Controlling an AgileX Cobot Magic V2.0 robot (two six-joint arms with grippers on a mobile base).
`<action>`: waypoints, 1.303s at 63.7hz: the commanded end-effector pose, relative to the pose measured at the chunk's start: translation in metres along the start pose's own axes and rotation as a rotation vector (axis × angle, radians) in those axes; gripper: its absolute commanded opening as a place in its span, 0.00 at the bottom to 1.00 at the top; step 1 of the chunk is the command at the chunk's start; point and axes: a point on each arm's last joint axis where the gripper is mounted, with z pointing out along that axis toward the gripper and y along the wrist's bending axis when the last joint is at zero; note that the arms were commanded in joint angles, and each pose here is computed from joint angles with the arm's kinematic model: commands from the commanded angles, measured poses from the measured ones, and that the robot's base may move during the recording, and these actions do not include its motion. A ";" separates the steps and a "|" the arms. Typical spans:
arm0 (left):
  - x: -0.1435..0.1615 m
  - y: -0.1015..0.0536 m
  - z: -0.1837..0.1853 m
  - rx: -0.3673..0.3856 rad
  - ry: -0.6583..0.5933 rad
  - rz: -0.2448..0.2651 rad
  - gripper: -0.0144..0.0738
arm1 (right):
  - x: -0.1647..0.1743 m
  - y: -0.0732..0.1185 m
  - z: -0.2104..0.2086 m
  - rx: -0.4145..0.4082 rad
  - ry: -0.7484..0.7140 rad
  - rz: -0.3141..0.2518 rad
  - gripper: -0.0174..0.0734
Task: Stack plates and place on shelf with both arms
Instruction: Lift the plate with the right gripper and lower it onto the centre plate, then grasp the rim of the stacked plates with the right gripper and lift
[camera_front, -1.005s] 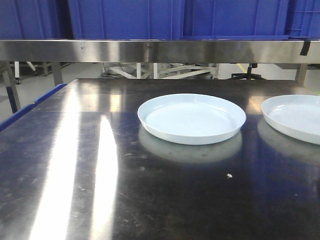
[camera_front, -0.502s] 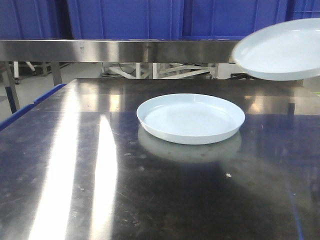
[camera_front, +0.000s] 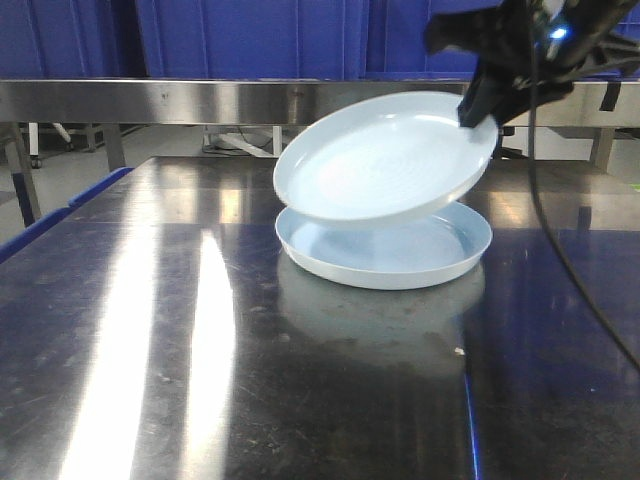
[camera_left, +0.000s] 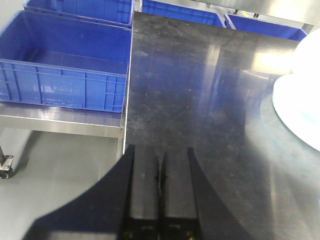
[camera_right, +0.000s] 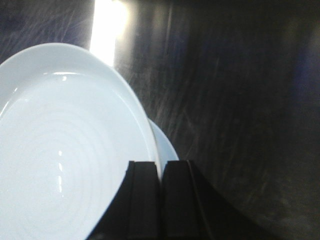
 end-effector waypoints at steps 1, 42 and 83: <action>-0.017 -0.003 -0.002 0.015 -0.108 -0.018 0.27 | -0.020 0.007 -0.009 -0.029 -0.123 -0.012 0.27; -0.017 -0.003 -0.002 0.015 -0.108 -0.018 0.27 | 0.015 0.001 0.041 0.014 0.120 0.000 0.68; -0.017 -0.003 -0.002 0.015 -0.108 -0.018 0.27 | -0.026 0.005 -0.018 -0.040 -0.177 0.009 0.25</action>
